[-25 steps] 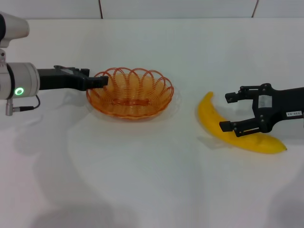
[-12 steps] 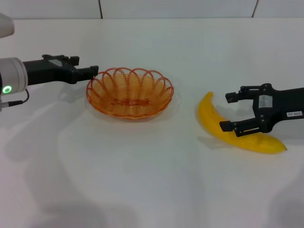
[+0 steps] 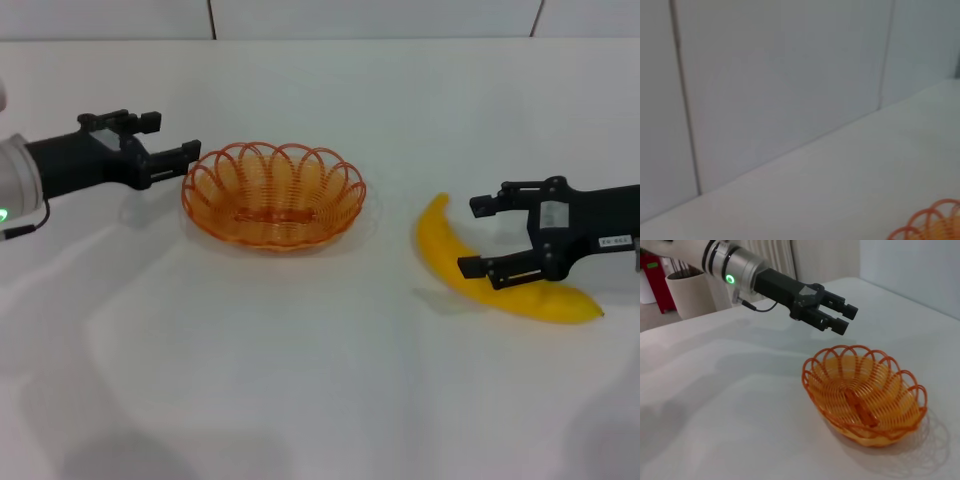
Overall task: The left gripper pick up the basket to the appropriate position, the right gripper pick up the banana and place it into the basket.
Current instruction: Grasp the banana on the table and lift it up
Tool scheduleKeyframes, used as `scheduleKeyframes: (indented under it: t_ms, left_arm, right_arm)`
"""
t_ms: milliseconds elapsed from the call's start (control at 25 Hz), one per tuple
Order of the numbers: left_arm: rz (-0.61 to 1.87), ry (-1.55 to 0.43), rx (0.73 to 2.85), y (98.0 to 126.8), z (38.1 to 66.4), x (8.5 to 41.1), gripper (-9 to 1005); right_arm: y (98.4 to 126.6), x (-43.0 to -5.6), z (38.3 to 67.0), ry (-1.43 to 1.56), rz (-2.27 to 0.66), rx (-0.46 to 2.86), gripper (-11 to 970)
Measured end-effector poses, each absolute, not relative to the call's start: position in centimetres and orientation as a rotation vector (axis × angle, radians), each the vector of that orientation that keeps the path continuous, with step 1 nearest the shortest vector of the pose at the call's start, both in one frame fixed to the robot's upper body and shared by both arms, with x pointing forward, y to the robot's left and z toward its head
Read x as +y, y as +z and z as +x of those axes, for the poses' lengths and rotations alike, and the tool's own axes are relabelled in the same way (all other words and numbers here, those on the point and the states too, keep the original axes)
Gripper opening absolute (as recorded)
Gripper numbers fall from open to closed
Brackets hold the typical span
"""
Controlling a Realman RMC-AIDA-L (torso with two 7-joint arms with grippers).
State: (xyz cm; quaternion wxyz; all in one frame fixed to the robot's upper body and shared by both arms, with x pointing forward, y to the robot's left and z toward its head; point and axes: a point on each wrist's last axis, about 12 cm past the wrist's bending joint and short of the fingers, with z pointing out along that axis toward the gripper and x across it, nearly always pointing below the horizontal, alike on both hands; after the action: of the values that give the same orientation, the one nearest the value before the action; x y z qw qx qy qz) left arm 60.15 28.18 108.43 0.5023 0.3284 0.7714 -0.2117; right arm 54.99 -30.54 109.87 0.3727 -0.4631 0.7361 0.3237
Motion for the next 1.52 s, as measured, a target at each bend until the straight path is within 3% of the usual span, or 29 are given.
scheduleKeyframes:
  t_ms: [360,720,1520]
  left_arm:
    - [0.854,-0.546,1.666,107.8,56.4,29.6,711]
    - [0.886,-0.584,1.650,106.5,53.6,30.7,711]
    - [0.830,-0.599,1.715,104.5,51.1,31.8,712]
  right_arm:
    - [109.4,-30.3,54.9,0.827,-1.204,1.863,890]
    - [109.2,-29.9,55.0,0.819,-1.202,1.838,889]
    - [109.5,-30.4,56.1,0.724,-1.136,1.878,881]
